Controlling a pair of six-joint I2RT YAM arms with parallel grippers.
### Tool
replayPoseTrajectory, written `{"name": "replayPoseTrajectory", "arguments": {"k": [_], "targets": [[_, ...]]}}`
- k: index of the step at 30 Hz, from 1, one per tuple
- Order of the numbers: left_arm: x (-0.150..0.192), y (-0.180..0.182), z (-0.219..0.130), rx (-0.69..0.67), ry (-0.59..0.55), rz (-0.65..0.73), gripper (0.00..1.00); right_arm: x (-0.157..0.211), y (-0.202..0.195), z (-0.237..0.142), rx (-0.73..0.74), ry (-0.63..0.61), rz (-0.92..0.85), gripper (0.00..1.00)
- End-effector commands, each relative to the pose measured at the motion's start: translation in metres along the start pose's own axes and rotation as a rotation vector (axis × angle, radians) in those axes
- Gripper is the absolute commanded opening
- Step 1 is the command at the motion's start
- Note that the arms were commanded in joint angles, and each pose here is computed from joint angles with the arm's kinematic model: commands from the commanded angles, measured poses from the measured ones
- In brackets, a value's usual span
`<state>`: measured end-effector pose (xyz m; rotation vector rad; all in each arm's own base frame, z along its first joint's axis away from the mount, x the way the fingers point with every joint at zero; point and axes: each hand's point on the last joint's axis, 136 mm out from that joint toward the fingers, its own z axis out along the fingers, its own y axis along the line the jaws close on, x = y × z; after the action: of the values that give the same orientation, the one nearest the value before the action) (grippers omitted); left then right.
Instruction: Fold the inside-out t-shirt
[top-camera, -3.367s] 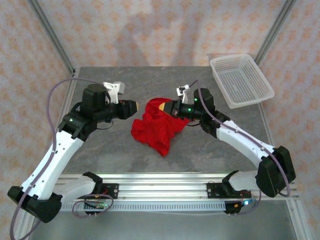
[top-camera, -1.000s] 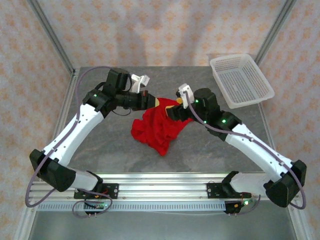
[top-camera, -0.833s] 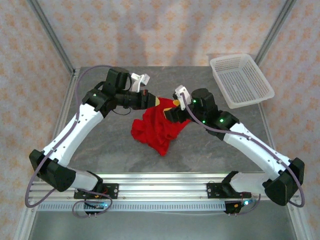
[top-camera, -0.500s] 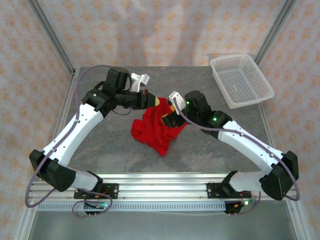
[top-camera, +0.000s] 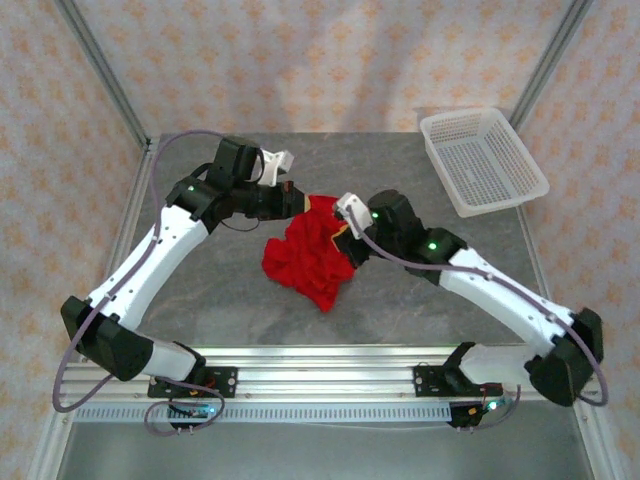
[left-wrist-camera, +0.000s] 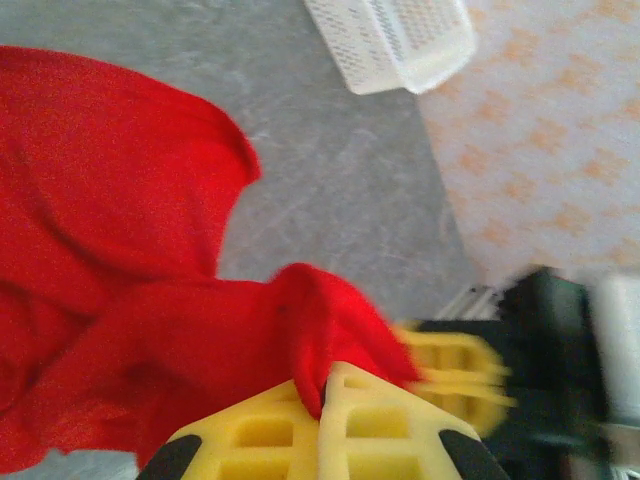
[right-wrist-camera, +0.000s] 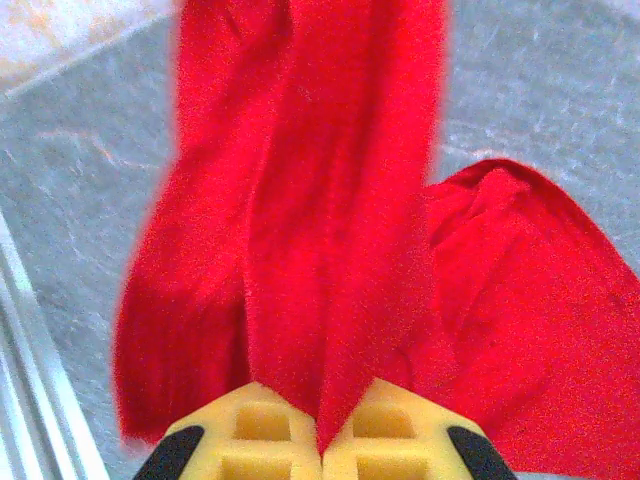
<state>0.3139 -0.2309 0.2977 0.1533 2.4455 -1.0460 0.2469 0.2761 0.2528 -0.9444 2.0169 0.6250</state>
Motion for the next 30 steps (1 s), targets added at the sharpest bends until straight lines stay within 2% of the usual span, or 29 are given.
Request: {"name": "replayPoseTrajectory", "arguments": {"k": [1, 4, 8, 12, 13, 14, 17, 20, 21, 24, 26, 29, 30], "targets": [[-0.004, 0.031, -0.013, -0.141, -0.041, -0.015, 0.0, -0.029, 0.012, -0.043, -0.039, -0.18, 0.102, 0.0], [-0.007, 0.028, -0.014, -0.117, -0.058, -0.008, 0.0, -0.026, 0.017, -0.06, -0.072, -0.242, 0.165, 0.0], [-0.015, 0.014, -0.011, -0.051, -0.07, -0.017, 0.01, -0.015, 0.011, -0.064, -0.059, -0.286, 0.243, 0.0], [-0.024, -0.011, -0.02, 0.063, -0.138, 0.007, 0.28, 0.016, -0.019, -0.059, 0.072, -0.319, 0.376, 0.01], [-0.024, -0.013, -0.025, 0.067, -0.157, 0.012, 0.32, 0.029, -0.033, -0.058, 0.151, -0.322, 0.421, 0.05], [-0.023, -0.012, -0.029, 0.058, -0.17, 0.015, 0.35, 0.042, -0.048, -0.059, 0.232, -0.324, 0.467, 0.14], [-0.013, -0.001, -0.037, -0.002, -0.179, -0.002, 0.39, 0.078, -0.06, -0.06, 0.321, -0.273, 0.518, 0.33], [0.007, 0.01, -0.032, -0.043, -0.15, -0.023, 0.43, 0.093, -0.062, -0.069, 0.349, -0.252, 0.58, 0.54], [0.017, 0.016, -0.026, -0.081, -0.127, -0.024, 0.45, 0.097, -0.064, -0.074, 0.369, -0.254, 0.616, 0.58], [0.053, 0.044, 0.0, -0.26, -0.018, -0.035, 0.48, 0.105, -0.07, -0.093, 0.433, -0.257, 0.735, 0.65], [0.077, 0.07, 0.02, -0.385, 0.05, -0.116, 0.48, 0.114, -0.076, -0.102, 0.494, -0.236, 0.837, 0.69], [0.098, 0.098, 0.049, -0.48, 0.107, -0.217, 0.52, 0.123, -0.074, -0.09, 0.514, -0.126, 0.947, 0.7], [0.101, 0.108, 0.059, -0.513, 0.118, -0.247, 0.57, 0.123, -0.069, -0.078, 0.493, -0.059, 0.959, 0.7]]}}
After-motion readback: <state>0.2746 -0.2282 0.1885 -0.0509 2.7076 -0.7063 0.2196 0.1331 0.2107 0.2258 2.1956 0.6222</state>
